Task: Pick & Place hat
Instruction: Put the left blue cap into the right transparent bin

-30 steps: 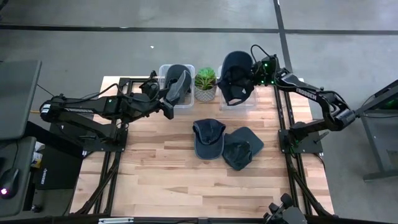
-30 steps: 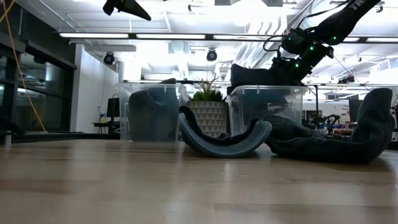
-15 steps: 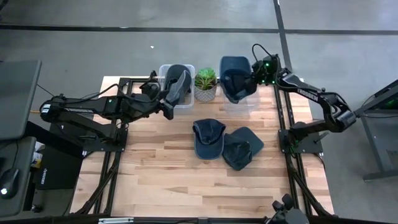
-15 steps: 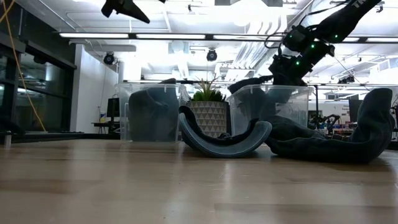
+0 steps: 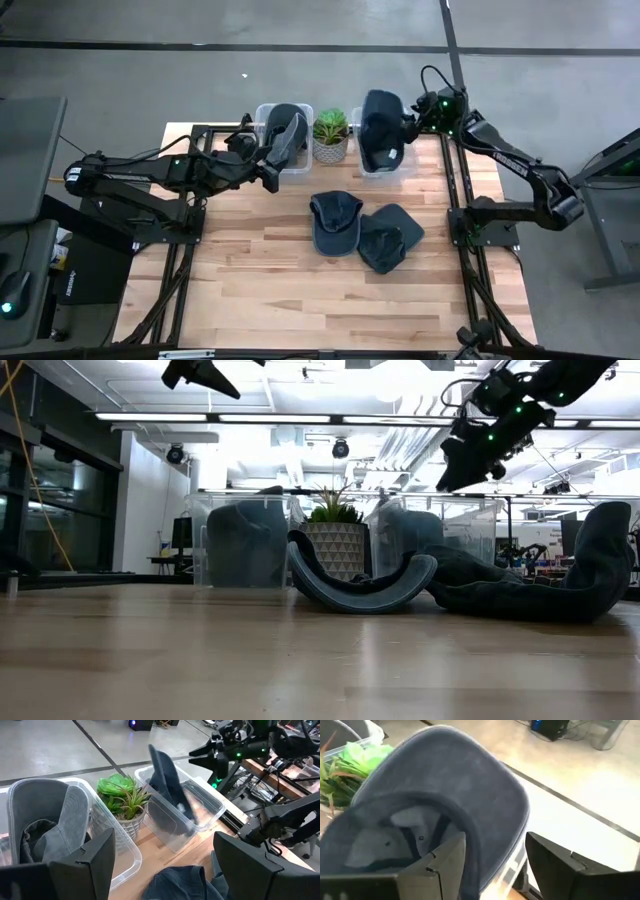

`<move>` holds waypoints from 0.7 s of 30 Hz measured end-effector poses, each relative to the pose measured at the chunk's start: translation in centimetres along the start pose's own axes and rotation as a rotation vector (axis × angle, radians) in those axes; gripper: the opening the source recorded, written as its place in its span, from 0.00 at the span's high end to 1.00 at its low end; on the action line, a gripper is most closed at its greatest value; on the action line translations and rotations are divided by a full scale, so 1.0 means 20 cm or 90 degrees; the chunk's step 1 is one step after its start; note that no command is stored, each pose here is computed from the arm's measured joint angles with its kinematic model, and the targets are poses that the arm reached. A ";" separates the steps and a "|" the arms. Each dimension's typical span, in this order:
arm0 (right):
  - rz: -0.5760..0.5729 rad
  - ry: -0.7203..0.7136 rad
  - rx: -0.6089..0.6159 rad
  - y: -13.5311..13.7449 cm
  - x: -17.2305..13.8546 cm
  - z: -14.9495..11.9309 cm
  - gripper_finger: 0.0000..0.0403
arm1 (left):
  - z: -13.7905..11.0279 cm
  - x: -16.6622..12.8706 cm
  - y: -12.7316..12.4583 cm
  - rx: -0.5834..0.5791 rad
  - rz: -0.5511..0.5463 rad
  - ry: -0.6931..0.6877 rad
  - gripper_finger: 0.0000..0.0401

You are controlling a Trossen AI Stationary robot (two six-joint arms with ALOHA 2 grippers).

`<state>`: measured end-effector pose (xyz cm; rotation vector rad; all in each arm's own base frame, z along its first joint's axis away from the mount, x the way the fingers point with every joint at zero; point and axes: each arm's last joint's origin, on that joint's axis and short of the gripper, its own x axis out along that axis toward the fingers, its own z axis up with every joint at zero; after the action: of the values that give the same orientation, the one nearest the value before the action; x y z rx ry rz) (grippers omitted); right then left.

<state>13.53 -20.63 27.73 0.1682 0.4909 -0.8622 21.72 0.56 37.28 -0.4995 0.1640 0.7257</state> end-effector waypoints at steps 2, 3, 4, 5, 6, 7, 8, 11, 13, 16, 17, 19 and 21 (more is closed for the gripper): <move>-0.004 -0.006 0.000 0.00 -0.02 0.01 0.51 | 0.00 0.00 0.00 0.000 0.000 0.000 0.30; 0.002 -0.012 -0.001 0.00 -0.03 0.01 0.52 | 0.00 0.00 0.00 0.000 0.000 0.000 0.30; 0.014 -0.018 -0.001 0.01 -0.04 0.02 0.53 | 0.00 0.00 0.00 0.000 0.000 0.000 0.30; 0.026 -0.023 0.003 0.01 -0.05 0.02 0.55 | 0.00 0.00 0.00 0.000 0.000 0.000 0.30; 0.037 -0.026 0.010 0.01 -0.06 0.02 0.56 | 0.00 0.00 0.00 0.000 0.000 0.000 0.30; 0.049 -0.026 0.016 0.02 -0.06 0.02 0.59 | 0.00 0.00 0.00 0.000 0.000 0.000 0.30; 0.058 -0.025 0.024 0.02 -0.07 0.02 0.61 | 0.00 0.00 0.00 0.000 0.000 0.000 0.30; 0.095 -0.030 0.031 0.03 -0.10 0.02 0.69 | 0.00 0.00 0.00 -0.006 0.000 0.000 0.30; 0.129 -0.031 0.034 0.04 -0.12 0.02 0.76 | 0.00 0.00 0.00 -0.017 0.001 0.001 0.30; 0.174 -0.032 0.031 0.06 -0.15 0.02 0.89 | -0.01 0.00 0.01 -0.031 0.009 0.011 0.30; 0.184 -0.035 0.028 0.07 -0.17 0.03 0.94 | -0.01 0.00 0.01 -0.039 0.012 0.017 0.30; 0.203 -0.038 0.018 0.10 -0.20 0.03 0.98 | -0.03 0.00 0.02 -0.057 0.015 0.034 0.30; 0.217 -0.045 0.016 0.12 -0.23 0.03 0.97 | -0.04 0.00 0.02 -0.081 0.016 0.050 0.30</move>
<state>13.10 -16.16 30.34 0.2368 0.3720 -0.5388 21.42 0.50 36.49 -0.6487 0.1989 0.7447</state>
